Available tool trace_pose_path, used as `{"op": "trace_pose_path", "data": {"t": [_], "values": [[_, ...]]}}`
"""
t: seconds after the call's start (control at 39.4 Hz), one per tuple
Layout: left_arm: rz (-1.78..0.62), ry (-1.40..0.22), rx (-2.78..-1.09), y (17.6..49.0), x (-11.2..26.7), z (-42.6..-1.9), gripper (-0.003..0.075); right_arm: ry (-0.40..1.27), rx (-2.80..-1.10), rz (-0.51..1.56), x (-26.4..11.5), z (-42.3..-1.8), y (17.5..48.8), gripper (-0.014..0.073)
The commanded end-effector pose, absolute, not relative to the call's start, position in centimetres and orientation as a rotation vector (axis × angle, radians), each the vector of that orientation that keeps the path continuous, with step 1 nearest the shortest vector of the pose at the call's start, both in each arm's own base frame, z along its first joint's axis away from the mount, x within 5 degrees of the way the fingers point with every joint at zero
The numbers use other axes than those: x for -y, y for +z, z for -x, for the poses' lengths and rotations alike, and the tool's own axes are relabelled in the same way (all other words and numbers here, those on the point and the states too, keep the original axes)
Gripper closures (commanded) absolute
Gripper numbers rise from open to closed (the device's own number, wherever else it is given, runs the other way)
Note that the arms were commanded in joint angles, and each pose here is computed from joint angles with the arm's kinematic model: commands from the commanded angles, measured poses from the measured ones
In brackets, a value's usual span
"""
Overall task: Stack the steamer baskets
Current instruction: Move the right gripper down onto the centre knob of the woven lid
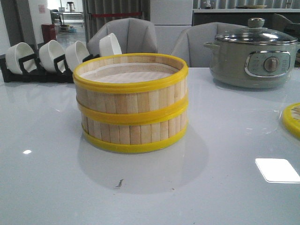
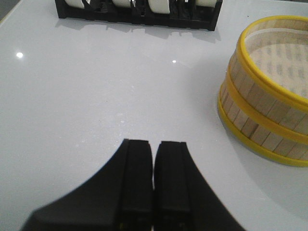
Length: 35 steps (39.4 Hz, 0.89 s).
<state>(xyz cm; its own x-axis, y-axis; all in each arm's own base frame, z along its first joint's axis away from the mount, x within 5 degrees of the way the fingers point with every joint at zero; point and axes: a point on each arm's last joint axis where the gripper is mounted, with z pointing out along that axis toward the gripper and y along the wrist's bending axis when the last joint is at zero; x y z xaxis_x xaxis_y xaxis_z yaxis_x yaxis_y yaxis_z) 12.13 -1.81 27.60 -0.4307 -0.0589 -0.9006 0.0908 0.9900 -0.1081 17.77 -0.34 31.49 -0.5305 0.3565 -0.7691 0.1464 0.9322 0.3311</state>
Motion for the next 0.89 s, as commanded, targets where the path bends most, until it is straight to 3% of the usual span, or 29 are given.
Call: {"op": "trace_pose_path", "data": {"t": [0.0,0.13,0.3,0.53,0.86], "values": [[-0.011,-0.196,-1.894,29.3,1.9,-12.5,0.0636,0.290,-2.032,-0.360,0.4,-18.0,33.0,0.0388],[-0.011,-0.196,-1.894,29.3,1.9,-12.5,0.0636,0.260,-2.051,-0.347,0.6,-18.7,32.4,0.0385],[-0.011,-0.196,-1.894,29.3,1.9,-12.5,0.0636,0.081,-2.198,-0.226,1.9,-20.3,30.2,0.0375],[-0.011,-0.196,-1.894,29.3,1.9,-12.5,0.0636,-0.012,-2.277,-0.372,5.2,-22.2,27.5,0.0210],[-0.011,-0.196,-1.894,29.3,1.9,-12.5,0.0636,-0.045,-2.309,-0.406,7.5,-27.0,26.5,0.0207]]}}
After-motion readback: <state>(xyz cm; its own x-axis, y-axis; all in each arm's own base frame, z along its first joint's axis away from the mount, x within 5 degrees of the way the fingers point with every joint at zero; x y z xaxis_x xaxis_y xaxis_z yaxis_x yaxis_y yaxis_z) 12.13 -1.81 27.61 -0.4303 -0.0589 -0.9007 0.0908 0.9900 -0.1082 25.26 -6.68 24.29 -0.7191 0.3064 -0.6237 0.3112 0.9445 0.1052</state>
